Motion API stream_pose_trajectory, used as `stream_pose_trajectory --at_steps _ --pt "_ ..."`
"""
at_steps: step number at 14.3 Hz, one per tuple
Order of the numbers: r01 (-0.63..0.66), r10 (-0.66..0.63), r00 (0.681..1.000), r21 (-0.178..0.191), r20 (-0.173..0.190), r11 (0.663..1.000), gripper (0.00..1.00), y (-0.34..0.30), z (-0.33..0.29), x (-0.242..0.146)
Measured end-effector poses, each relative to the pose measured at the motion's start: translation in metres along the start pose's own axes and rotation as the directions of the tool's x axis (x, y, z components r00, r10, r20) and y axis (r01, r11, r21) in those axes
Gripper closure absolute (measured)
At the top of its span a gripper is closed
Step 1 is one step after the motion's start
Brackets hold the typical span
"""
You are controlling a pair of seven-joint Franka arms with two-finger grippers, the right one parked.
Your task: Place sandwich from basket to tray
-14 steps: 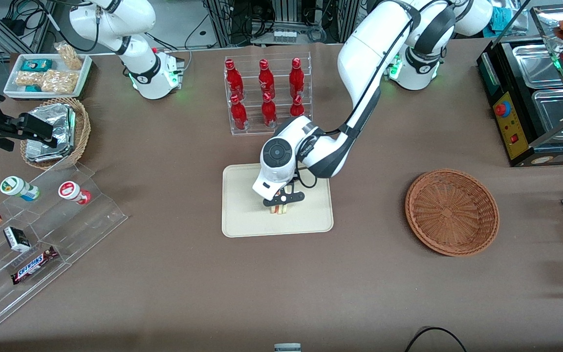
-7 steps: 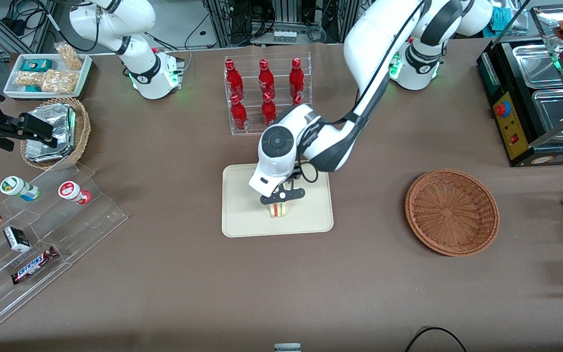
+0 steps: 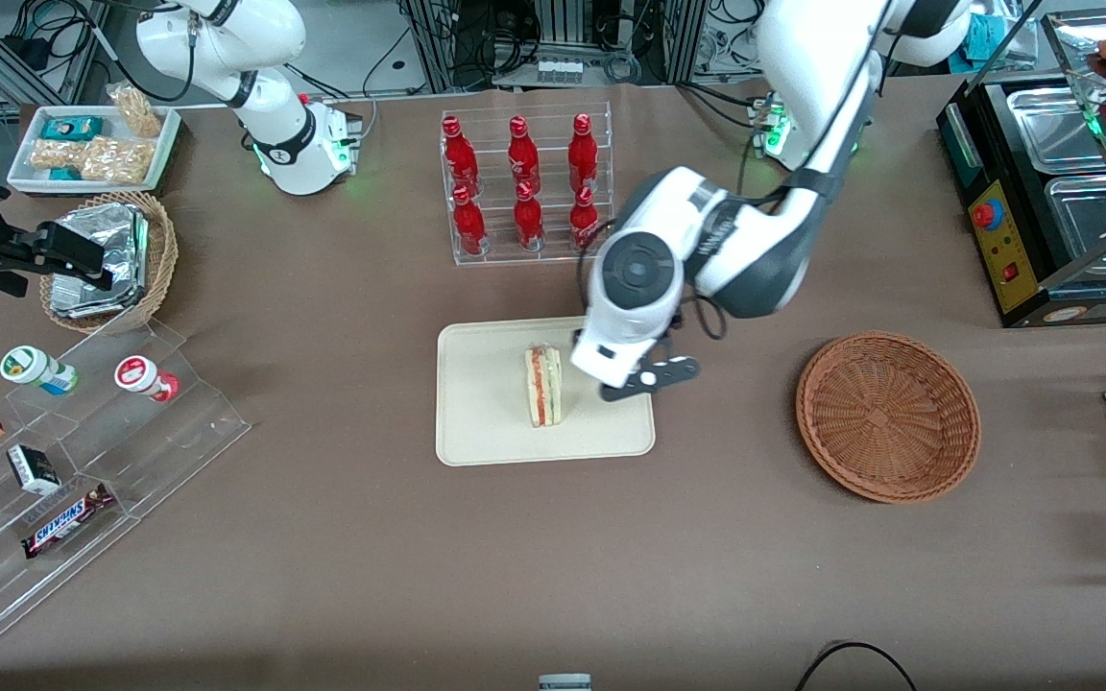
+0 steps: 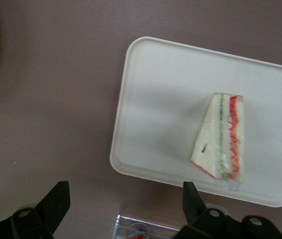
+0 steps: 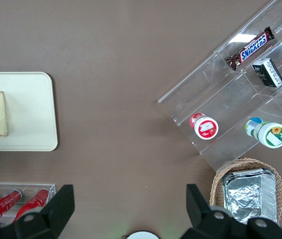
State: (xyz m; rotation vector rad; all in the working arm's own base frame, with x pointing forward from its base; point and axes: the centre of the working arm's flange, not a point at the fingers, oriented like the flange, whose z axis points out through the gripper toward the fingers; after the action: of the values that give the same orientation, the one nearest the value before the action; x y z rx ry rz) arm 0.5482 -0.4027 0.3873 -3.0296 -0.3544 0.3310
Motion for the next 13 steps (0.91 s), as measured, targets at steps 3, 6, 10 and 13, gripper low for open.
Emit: stream_pose_trajectory --at_steps 3,6,10,13 --pt "-0.077 0.077 0.997 0.008 0.027 0.997 0.0 -0.073 -0.009 0.021" --pt "-0.147 0.147 0.989 0.011 0.004 0.989 0.0 -0.166 -0.048 0.029" --pt "-0.183 0.184 0.981 0.029 -0.064 0.983 0.0 -0.266 -0.109 0.025" --pt "-0.194 0.195 0.976 0.013 -0.101 0.981 0.0 -0.317 -0.141 0.027"
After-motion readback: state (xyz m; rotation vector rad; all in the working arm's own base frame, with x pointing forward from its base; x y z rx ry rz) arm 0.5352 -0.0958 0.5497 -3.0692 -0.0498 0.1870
